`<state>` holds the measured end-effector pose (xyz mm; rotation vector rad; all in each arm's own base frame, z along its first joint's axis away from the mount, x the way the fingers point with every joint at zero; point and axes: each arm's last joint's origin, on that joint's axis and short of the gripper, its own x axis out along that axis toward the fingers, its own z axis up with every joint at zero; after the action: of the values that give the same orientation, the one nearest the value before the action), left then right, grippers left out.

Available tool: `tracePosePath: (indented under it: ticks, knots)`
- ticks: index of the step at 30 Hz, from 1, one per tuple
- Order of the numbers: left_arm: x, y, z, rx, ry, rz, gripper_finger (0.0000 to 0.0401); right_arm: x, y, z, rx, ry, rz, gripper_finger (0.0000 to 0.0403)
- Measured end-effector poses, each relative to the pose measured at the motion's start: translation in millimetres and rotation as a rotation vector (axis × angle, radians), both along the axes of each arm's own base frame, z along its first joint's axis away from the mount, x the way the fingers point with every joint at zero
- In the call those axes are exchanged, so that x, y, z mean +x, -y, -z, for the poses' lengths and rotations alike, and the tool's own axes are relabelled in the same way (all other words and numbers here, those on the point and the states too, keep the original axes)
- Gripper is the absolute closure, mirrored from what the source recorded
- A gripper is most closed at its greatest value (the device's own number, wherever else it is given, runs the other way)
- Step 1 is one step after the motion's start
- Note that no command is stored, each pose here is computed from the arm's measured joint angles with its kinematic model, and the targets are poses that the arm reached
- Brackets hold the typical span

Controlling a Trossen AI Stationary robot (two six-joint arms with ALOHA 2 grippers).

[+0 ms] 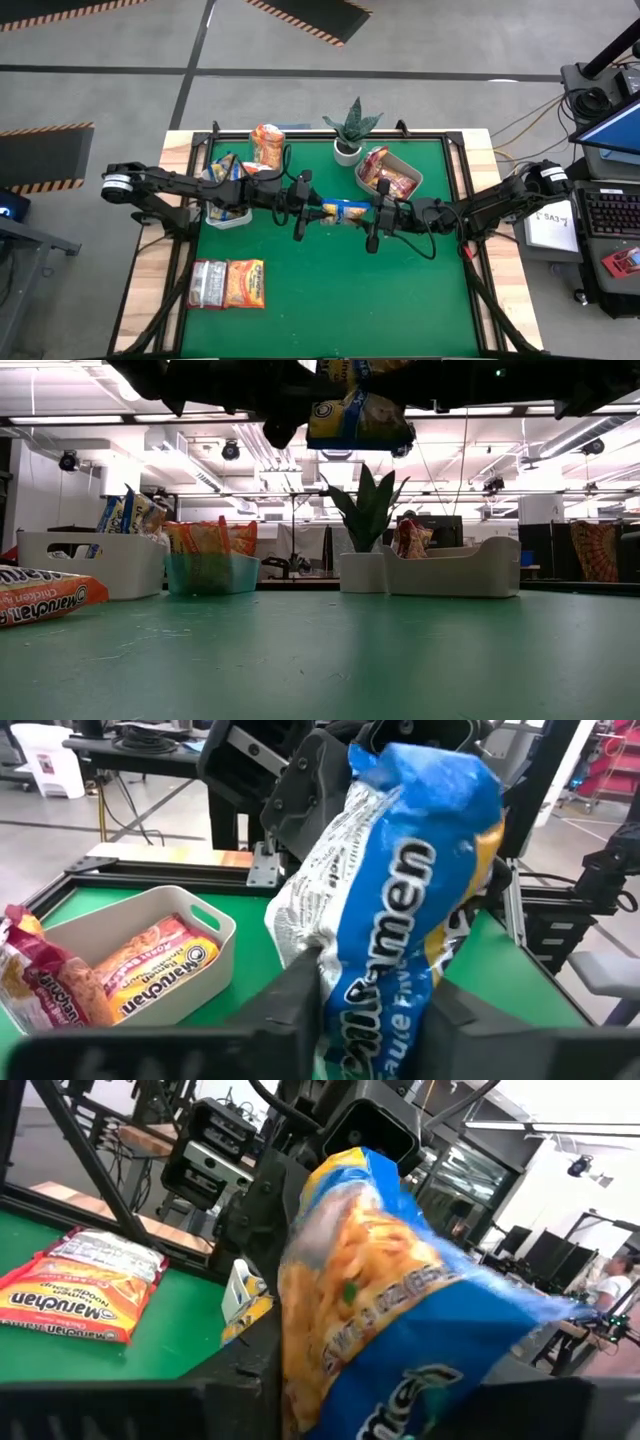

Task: Sort Maruchan noodles
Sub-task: Put the blue noodle pack into the white bin

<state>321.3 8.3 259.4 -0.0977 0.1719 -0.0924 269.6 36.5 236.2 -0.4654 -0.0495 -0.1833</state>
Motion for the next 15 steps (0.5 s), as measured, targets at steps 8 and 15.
tracePosePath:
  ticks: [8,15]
  knots:
    - [-11,0,-9,-0.007,-0.039,-0.003,0.0384,-4,1,-8,0.034,0.034,0.005,0.0226]
    - [-37,0,-44,0.002,-0.249,-0.074,0.0388,-17,5,-25,0.080,0.085,0.066,0.0218]
